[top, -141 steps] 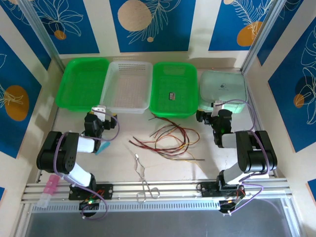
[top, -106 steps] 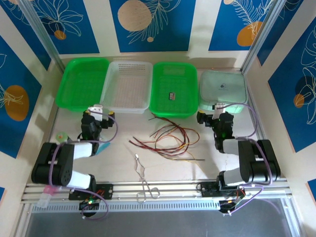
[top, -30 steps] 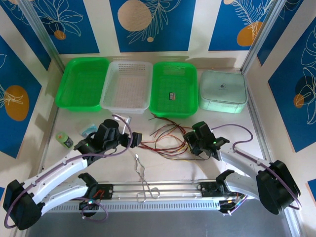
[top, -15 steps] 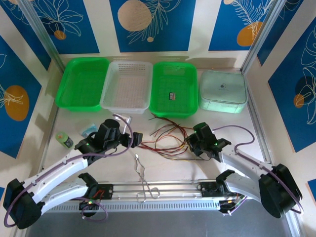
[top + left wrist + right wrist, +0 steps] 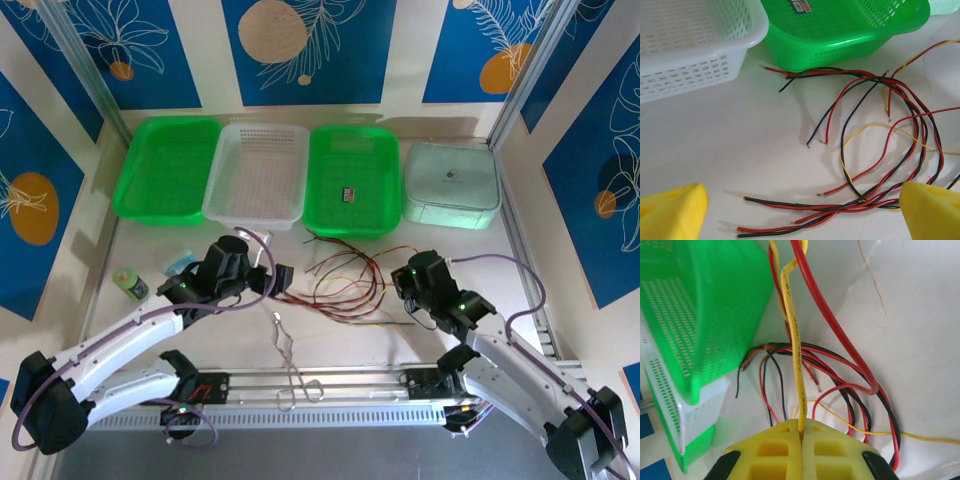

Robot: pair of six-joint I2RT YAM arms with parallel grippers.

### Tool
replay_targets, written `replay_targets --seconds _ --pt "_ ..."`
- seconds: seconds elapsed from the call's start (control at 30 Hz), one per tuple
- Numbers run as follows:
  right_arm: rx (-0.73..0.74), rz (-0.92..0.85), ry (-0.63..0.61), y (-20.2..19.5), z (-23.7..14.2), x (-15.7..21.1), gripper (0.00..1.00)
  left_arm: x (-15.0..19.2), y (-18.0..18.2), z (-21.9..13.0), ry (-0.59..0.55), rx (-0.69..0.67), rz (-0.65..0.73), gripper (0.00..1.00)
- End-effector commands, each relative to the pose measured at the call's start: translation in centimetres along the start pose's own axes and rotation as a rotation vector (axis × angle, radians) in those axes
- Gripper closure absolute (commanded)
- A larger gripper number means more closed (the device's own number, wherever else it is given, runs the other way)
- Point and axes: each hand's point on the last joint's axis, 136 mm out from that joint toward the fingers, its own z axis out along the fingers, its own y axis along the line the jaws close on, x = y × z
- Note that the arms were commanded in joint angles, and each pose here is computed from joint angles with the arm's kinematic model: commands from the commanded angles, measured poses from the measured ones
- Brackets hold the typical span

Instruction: Untangle the cables

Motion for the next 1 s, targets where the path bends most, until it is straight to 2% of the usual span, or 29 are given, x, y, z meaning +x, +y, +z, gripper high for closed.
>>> replay_targets --seconds 0.0,0.2,0.5,0.77,0.87,0.97 --pt "-0.04 -0.022 -0.088 1.6 -1.7 -1.7 1.0 -1.3 -1.3 -0.5 -0.02 0.041 0.004 0.03" --pt "-0.113 -0.137 -0.165 4.4 -3.9 -3.3 1.0 -1.3 -1.4 -0.5 -0.016 0.043 0.009 0.03" --pt "-0.22 -0.162 -0.261 7.9 -6.8 -6.6 1.0 -3.2 -3.1 -1.3 -0.004 0.108 -0.031 0.02" --pt "-0.315 -0.195 -0.143 10.5 -8.7 -5.1 1.0 -6.1 -5.7 -2.6 -0.037 0.22 -0.036 0.02" --pt "-0.379 -0.2 -0.089 12.1 -9.5 -4.1 1.0 -7.3 -7.5 -3.3 -0.079 0.324 -0.009 0.03" --pt "-0.446 -0.183 -0.06 13.9 -10.7 -3.6 1.0 -8.1 -8.4 -3.5 -0.134 0.372 0.022 0.05"
